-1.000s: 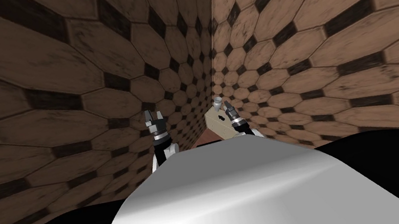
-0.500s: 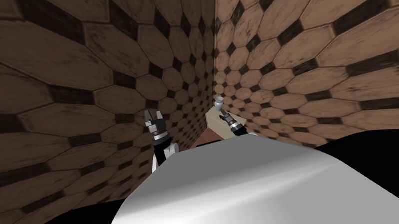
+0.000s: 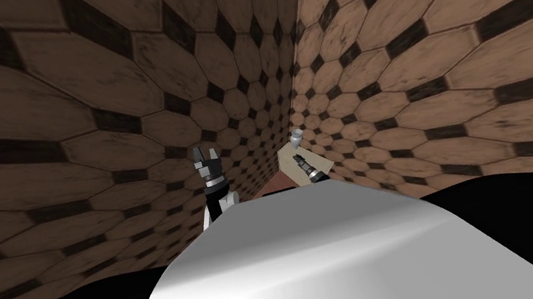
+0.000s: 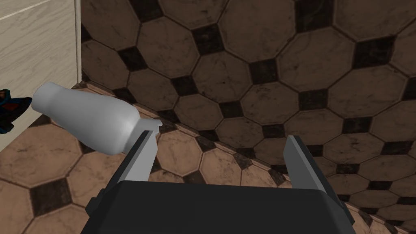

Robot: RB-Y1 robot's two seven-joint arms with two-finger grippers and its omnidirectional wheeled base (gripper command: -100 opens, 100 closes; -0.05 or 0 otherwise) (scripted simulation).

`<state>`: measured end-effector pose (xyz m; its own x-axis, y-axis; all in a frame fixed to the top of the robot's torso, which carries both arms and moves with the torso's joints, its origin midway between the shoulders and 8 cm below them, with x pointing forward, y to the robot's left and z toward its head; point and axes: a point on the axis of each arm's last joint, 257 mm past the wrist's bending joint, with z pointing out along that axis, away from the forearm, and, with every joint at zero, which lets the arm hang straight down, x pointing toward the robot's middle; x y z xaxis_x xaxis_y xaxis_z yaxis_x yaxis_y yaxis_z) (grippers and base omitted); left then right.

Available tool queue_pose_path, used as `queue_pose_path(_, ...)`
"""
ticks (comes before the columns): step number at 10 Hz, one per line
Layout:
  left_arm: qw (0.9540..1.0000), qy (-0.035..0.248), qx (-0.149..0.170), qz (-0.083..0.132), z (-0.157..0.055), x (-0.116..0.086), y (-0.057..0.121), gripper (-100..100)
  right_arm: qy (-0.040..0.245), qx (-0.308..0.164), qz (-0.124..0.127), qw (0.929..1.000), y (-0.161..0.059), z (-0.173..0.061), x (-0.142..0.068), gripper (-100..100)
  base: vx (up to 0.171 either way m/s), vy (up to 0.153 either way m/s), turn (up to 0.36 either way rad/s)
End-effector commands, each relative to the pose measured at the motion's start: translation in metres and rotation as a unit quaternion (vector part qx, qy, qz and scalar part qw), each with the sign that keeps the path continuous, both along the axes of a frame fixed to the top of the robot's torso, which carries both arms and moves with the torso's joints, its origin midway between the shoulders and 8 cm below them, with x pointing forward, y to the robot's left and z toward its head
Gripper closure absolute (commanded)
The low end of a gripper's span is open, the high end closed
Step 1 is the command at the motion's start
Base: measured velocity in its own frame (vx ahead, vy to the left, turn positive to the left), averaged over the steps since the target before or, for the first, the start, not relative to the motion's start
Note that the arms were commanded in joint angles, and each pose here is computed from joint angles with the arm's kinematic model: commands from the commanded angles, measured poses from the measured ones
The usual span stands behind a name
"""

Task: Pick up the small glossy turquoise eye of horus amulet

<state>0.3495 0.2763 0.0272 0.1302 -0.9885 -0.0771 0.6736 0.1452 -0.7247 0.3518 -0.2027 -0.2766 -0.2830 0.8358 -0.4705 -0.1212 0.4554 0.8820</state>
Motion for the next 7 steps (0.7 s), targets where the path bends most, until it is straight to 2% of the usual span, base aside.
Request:
queue_pose_path(1,1.0000,0.000,0.000,0.000,0.000,0.000,0.000,0,0.022,-0.016,0.007,0.9996,0.000,-0.020,-0.007,-100,0.003,-0.003,0.058)
queue_pose_path(3,1.0000,0.000,0.000,0.000,0.000,0.000,0.000,0,0.065,-0.061,0.036,0.9954,-0.001,-0.064,-0.029,-100,0.008,0.010,0.189)
queue_pose_path(5,1.0000,0.000,0.000,0.000,0.000,0.000,0.000,0,0.077,-0.067,0.034,0.9942,-0.007,-0.076,-0.033,-100,0.007,0.004,0.019)
queue_pose_path(6,1.0000,0.000,0.000,0.000,0.000,0.000,0.000,0,0.098,-0.091,0.049,0.9898,-0.010,-0.096,-0.046,-100,0.010,0.014,0.171)
queue_pose_path(7,1.0000,0.000,0.000,0.000,0.000,0.000,0.000,0,0.104,-0.093,0.048,0.9891,-0.013,-0.102,-0.048,-100,0.009,0.009,0.090)
